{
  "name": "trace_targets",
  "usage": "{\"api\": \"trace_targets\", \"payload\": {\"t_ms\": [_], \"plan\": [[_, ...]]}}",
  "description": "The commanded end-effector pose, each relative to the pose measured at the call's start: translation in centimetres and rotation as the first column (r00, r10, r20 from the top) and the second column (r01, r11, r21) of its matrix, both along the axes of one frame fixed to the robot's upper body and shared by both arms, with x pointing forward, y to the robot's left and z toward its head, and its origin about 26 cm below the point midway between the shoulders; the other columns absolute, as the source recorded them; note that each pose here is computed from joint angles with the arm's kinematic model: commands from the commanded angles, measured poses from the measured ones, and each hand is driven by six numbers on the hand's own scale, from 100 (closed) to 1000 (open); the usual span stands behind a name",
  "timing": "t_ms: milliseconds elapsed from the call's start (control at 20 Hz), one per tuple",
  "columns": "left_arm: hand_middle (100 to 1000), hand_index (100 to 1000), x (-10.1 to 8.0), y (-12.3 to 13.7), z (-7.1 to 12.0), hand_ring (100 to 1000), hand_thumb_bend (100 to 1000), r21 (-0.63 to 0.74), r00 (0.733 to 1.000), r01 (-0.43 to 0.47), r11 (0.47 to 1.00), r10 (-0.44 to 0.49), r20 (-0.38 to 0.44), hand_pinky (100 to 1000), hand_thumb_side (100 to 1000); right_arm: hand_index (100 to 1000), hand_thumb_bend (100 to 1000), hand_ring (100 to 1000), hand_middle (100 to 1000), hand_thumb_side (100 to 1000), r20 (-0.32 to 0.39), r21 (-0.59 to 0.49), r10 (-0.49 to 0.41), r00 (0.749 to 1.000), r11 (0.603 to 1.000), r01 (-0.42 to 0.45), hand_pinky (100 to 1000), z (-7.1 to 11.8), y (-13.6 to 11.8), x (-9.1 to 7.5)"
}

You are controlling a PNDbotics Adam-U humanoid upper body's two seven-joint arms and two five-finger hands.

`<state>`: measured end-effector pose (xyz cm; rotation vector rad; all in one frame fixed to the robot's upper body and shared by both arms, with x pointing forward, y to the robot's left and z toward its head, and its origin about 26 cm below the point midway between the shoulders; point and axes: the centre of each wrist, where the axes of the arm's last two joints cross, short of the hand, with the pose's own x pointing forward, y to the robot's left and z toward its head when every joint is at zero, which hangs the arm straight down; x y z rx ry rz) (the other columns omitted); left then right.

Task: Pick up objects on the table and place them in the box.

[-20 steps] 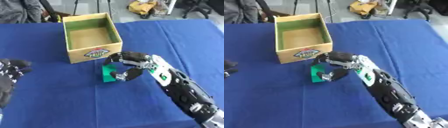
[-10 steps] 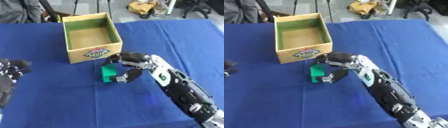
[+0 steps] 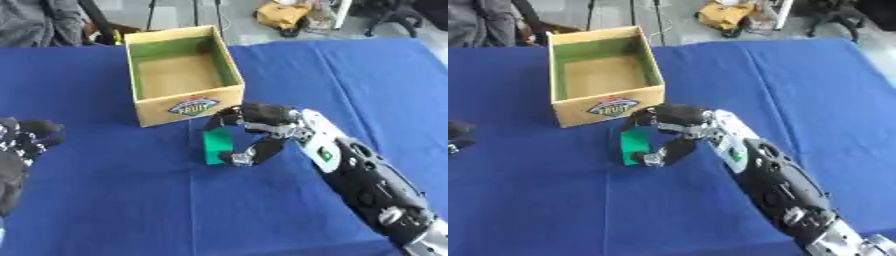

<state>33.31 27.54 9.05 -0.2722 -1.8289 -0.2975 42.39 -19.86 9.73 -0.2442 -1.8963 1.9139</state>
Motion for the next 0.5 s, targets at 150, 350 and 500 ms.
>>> {"api": "trace_targets", "payload": {"t_ms": [150,350,500], "plan": [[586,667,0.1,0.0,0.7,810,387,0.011,1.0,0.01,1.0,-0.01,0.023,826,1000,923,202,863,819,839,0.035,-0.007,-0.02,0.999,1.0,0.021,742,0.9,0.0,0.6],[586,667,0.1,-0.1,0.8,810,386,0.01,1.0,0.012,1.0,-0.012,0.024,826,1000,924,203,861,818,860,0.029,-0.015,-0.031,0.999,0.999,0.031,738,0.5,0.1,0.8],[586,667,0.1,-0.1,0.8,810,386,0.01,1.0,0.014,1.0,-0.014,0.025,826,1000,924,196,858,817,868,0.024,-0.022,-0.036,0.999,0.999,0.036,735,0.1,0.2,0.9]]}}
